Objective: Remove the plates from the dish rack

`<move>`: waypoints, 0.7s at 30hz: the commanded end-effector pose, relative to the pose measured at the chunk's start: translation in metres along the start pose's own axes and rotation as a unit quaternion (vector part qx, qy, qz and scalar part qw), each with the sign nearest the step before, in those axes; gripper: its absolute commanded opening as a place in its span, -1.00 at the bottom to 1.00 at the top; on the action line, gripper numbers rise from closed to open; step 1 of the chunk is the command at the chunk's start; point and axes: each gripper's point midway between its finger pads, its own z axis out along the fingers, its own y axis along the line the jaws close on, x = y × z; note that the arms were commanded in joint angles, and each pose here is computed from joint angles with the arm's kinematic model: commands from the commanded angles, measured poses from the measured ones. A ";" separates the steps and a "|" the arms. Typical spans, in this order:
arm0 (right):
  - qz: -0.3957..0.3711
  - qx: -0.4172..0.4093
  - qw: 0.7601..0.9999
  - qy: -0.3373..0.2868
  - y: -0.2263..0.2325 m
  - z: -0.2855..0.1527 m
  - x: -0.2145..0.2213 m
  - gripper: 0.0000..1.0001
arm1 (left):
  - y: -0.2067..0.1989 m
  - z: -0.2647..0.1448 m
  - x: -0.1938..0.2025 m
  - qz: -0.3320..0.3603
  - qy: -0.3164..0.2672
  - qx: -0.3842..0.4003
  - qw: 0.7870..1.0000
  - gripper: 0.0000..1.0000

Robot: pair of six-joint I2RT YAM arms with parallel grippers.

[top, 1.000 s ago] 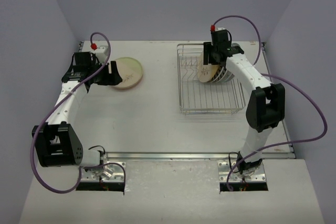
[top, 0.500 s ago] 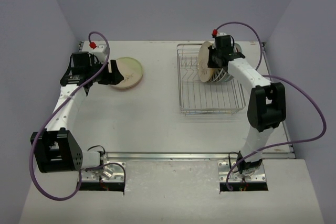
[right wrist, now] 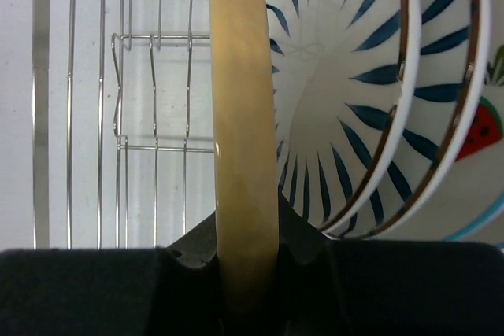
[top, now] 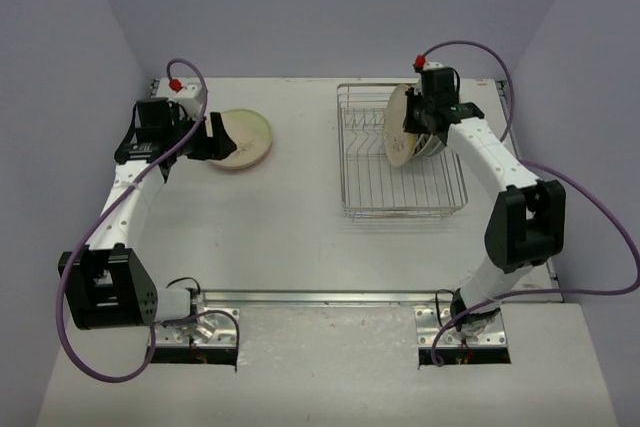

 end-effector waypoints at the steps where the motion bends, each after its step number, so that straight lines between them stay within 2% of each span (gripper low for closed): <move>1: 0.000 -0.062 0.984 -0.169 0.028 -0.075 -0.102 -1.00 | -0.020 -0.017 -0.053 0.029 -0.071 0.022 0.997 0.50; 3: -0.006 -0.078 0.979 -0.188 0.033 -0.091 -0.111 -1.00 | -0.030 -0.022 -0.062 0.030 -0.081 0.041 0.995 0.58; 7: -0.009 -0.130 0.970 -0.207 0.049 -0.117 -0.116 -1.00 | -0.065 -0.034 -0.072 0.027 -0.099 0.127 0.987 0.61; 13: 0.014 -0.258 0.946 -0.195 0.092 -0.156 -0.113 -1.00 | -0.113 -0.049 -0.068 -0.013 -0.096 0.279 0.955 0.62; 16: 0.024 -0.377 0.913 -0.155 0.128 -0.177 -0.096 -1.00 | -0.124 -0.052 -0.063 -0.036 -0.088 0.315 0.944 0.62; 18: 0.048 -0.462 0.877 -0.123 0.150 -0.194 -0.084 -1.00 | -0.128 -0.052 -0.058 -0.045 -0.079 0.327 0.941 0.61; 21: 0.062 -0.533 0.840 -0.079 0.166 -0.207 -0.065 -1.00 | -0.135 -0.054 -0.047 -0.047 -0.068 0.345 0.935 0.61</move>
